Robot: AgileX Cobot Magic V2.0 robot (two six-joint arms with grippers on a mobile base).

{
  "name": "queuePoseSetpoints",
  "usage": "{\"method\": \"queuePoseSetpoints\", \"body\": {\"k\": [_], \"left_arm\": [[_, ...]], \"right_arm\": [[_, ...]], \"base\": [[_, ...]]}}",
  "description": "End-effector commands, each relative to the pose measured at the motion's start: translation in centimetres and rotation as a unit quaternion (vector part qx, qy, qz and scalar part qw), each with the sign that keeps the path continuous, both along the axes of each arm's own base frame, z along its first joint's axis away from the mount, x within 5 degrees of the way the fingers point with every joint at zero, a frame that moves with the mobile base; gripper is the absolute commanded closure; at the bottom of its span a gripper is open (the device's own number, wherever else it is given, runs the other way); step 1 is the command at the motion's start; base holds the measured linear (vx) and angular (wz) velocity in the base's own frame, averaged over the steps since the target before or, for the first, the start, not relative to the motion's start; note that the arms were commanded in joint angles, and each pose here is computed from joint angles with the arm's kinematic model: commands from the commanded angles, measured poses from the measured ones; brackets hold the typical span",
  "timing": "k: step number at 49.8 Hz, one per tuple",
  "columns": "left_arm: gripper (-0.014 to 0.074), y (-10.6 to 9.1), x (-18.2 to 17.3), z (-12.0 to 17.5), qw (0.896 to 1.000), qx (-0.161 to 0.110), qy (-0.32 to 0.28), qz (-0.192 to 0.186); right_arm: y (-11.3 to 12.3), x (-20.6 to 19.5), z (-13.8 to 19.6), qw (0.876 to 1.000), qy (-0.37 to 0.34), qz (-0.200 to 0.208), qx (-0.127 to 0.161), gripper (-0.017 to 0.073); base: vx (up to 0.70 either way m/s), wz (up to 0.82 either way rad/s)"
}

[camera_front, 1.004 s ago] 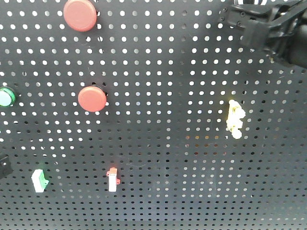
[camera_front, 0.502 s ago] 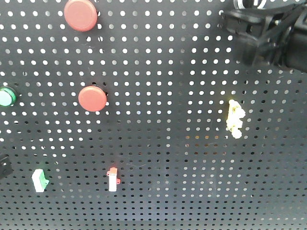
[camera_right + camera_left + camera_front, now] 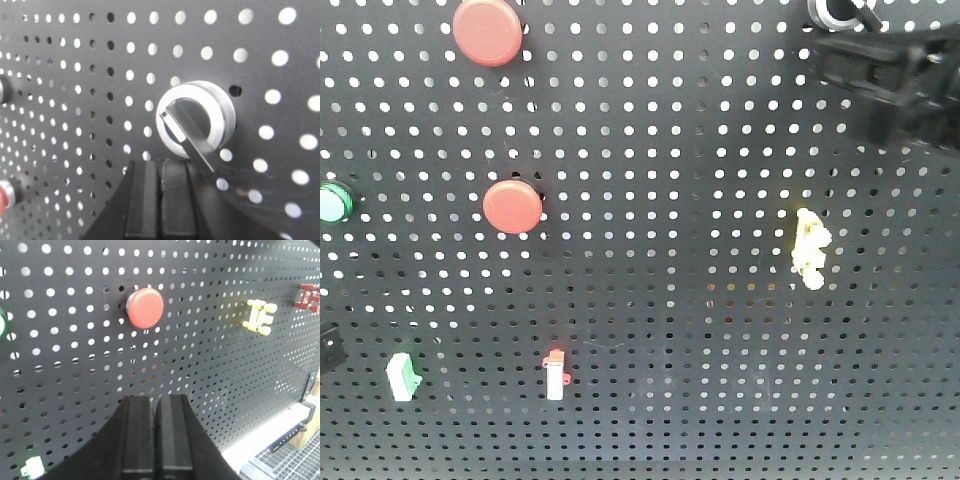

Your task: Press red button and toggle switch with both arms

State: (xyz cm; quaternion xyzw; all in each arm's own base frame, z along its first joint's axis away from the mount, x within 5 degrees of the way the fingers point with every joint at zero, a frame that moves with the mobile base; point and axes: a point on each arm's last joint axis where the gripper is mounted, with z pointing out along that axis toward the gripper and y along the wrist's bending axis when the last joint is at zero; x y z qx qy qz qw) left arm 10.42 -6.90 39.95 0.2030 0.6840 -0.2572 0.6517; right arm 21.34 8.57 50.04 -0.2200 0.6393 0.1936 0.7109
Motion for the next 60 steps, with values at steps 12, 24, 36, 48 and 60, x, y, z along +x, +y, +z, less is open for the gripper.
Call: {"method": "queuePoseSetpoints", "body": {"k": [12,24,36,48,60], "left_arm": [[0.0592,0.2,-0.2,0.6,1.0,0.025,-0.013,0.005],[0.0592,1.0,-0.9,-4.3,0.997,0.07,0.028,0.029],[0.0592,2.5,-4.8,-11.1,0.998,0.039,0.047,0.033],[0.0592,2.3,-5.4,-11.8,0.996,0.056,0.071,0.009],[0.0592,2.2,-5.5,-12.0,0.995,0.063,0.081,0.0]], "right_arm": [[-3.1,-5.5,-2.6,0.995,-0.037,-0.091,0.02,0.0562],[-4.9,-12.5,-9.2,0.994,-0.036,-0.096,0.025,0.0562],[-6.3,-17.3,-16.4,0.992,-0.058,-0.105,0.049,0.0562],[-5.8,-17.3,-17.0,0.995,-0.035,-0.081,0.045,0.0562],[-5.8,-17.3,-17.0,0.995,-0.034,-0.079,0.044,0.0562]], "base": [[0.0,0.0],[0.0,0.0],[0.0,0.0],[0.0,0.0],[0.0,0.0]]}}
